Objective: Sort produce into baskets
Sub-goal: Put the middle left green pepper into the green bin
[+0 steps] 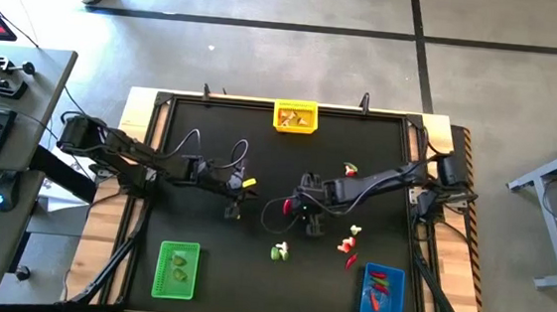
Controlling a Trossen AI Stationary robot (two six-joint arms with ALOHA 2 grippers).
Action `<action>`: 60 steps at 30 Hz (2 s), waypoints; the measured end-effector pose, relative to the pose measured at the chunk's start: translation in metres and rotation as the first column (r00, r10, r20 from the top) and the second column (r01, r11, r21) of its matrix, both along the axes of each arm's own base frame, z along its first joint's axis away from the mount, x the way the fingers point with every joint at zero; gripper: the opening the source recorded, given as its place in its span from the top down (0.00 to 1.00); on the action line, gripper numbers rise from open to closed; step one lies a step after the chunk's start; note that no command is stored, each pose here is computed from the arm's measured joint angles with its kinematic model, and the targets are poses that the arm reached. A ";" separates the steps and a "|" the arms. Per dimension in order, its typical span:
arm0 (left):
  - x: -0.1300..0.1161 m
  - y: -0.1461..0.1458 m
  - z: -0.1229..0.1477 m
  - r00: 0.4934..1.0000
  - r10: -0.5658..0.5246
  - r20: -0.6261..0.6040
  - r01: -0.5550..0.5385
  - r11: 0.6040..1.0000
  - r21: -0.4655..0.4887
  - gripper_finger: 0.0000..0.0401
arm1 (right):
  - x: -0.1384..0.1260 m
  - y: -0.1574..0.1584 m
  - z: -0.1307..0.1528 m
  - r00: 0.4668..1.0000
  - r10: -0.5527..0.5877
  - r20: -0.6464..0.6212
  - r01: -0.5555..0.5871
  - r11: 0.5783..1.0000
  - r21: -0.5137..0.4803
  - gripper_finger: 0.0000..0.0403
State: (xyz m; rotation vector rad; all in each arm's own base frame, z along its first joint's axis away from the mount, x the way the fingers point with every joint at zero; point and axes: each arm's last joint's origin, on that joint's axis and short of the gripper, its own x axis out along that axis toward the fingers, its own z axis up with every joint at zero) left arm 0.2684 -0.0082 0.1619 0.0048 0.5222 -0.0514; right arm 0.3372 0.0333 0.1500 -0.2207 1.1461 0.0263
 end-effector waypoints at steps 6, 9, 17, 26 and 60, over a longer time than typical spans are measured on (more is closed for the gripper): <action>0.003 -0.016 0.006 0.994 -0.072 0.077 0.071 0.997 0.027 0.97 | 0.006 0.006 0.010 0.992 -0.040 0.118 0.035 0.998 0.047 0.98; 0.004 -0.026 0.008 0.986 -0.121 0.114 0.115 0.992 0.059 0.92 | 0.010 0.010 0.013 0.985 -0.027 0.170 0.018 0.998 0.053 0.99; 0.019 -0.045 0.000 0.987 -0.119 0.104 0.099 0.980 0.174 0.77 | 0.017 0.018 0.019 0.964 0.014 0.265 -0.028 0.998 0.049 0.99; 0.043 -0.045 -0.005 0.993 -0.079 0.087 0.057 0.973 0.225 0.73 | 0.020 0.019 0.021 0.953 0.027 0.302 -0.041 0.998 0.041 1.00; 0.038 -0.043 0.003 0.983 -0.183 0.008 0.173 0.943 0.285 1.00 | 0.025 0.024 0.027 0.923 0.033 0.384 -0.028 0.999 -0.019 0.74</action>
